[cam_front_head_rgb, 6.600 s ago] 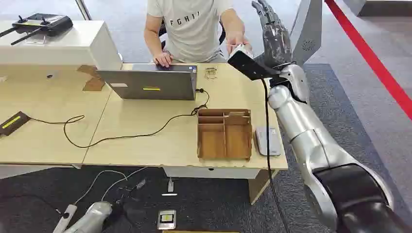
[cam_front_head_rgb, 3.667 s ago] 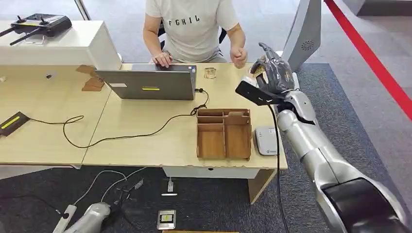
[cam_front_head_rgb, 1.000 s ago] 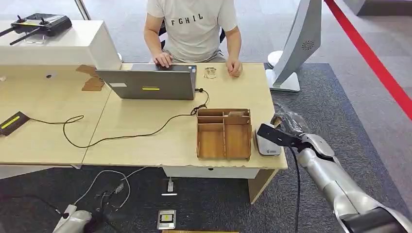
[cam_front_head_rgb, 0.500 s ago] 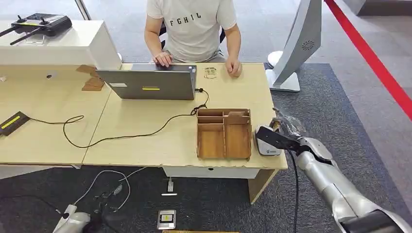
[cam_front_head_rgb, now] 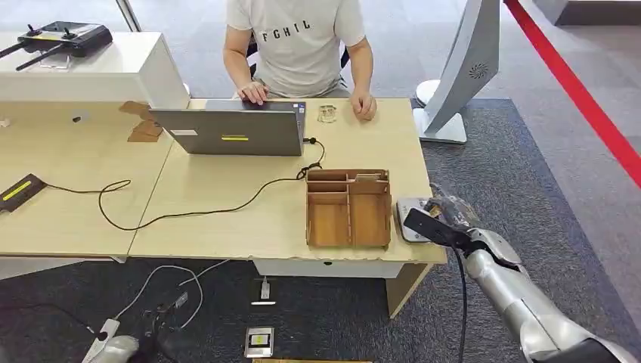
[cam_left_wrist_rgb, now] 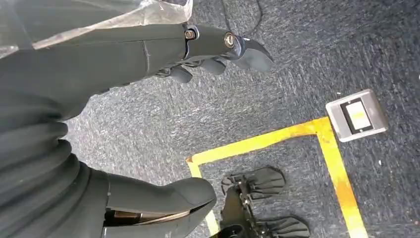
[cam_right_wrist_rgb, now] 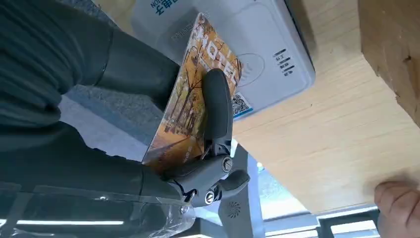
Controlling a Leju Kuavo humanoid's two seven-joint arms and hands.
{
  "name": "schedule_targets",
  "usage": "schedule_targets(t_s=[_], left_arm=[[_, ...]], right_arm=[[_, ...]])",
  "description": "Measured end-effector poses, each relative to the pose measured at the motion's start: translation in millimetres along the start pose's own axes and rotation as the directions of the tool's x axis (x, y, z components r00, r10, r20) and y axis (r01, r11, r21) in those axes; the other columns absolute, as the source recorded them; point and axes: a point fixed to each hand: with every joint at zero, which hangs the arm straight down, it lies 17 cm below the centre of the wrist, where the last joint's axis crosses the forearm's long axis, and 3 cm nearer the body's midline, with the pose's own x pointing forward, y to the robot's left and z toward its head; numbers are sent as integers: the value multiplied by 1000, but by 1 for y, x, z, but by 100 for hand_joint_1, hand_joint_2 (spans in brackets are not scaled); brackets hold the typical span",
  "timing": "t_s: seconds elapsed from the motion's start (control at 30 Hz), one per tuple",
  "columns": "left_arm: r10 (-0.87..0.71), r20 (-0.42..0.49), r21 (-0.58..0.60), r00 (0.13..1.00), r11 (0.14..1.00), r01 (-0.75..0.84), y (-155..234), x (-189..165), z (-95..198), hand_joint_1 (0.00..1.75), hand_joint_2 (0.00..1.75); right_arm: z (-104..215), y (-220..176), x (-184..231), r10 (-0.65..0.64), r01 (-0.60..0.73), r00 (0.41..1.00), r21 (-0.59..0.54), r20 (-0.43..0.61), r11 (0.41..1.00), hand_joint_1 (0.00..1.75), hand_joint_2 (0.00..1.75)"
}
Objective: Pass the card to the sensor for recognition and then transmit it.
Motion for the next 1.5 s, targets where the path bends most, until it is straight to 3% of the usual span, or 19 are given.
schedule_targets(t_s=[0.4, 0.67, 0.87, 1.13, 1.5], left_arm=[[-24, 2, -18, 1000, 1000, 24, -4, -1, 1, 0, 175], [-62, 25, -16, 998, 998, 62, -7, 15, 3, 0, 175], [-70, 44, -22, 997, 997, 71, -15, 30, 5, 0, 175], [-79, 65, -37, 995, 996, 82, -29, 47, 8, 0, 175], [-137, 103, -49, 985, 989, 143, -54, 73, 15, 0, 175]], right_arm=[[0, -7, 7, 0, 2, 999, -50, 47, 999, 175, 175], [-10, -69, 29, 94, -63, 985, -207, 142, 976, 175, 175], [-18, -121, 54, 150, -88, 969, -290, 198, 953, 175, 175], [-26, -157, 96, 199, -100, 946, -354, 256, 930, 175, 175], [-41, -162, 180, 254, -119, 900, -362, 354, 925, 175, 175]])
